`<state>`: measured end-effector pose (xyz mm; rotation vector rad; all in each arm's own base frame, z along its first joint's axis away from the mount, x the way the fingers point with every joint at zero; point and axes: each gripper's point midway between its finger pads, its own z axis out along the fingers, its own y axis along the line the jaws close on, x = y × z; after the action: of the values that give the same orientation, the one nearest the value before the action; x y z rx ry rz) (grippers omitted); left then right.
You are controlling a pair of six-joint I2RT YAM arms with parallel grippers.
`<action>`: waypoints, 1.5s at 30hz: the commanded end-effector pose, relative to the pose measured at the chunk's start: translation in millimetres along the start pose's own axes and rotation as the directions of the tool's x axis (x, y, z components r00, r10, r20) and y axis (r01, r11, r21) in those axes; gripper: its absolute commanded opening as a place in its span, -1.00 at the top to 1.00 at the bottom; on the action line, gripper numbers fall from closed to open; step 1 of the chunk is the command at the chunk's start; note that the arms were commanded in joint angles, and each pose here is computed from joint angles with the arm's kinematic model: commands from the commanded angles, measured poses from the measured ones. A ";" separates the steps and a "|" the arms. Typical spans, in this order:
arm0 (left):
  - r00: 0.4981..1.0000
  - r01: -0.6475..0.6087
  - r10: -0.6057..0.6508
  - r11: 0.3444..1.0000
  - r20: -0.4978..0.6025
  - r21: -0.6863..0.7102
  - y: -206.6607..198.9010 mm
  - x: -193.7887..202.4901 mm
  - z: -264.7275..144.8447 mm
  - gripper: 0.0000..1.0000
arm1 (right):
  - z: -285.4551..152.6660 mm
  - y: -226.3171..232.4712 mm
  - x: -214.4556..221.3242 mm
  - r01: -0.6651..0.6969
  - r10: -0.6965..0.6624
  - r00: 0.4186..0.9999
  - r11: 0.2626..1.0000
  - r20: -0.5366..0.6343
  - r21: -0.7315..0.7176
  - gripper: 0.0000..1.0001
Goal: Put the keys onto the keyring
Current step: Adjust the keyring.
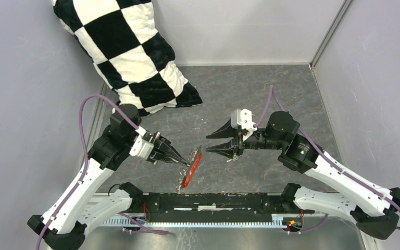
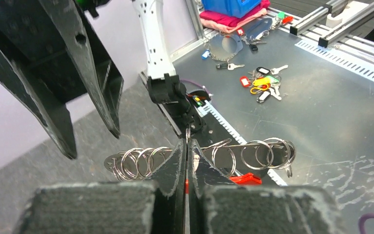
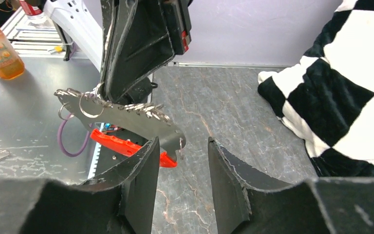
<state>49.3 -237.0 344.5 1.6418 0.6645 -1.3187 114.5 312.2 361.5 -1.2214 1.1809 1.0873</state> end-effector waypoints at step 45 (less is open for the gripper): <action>0.947 -0.321 0.322 0.946 0.018 -0.043 58.6 -41.4 10.6 0.96 | -8.5 42.2 -44.3 0.103 -0.035 0.904 0.985 0.426 -0.136 0.21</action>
<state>74.5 -264.3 386.2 1.6445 0.4236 -1.1697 71.9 310.6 389.0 -1.0826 0.7833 1.3297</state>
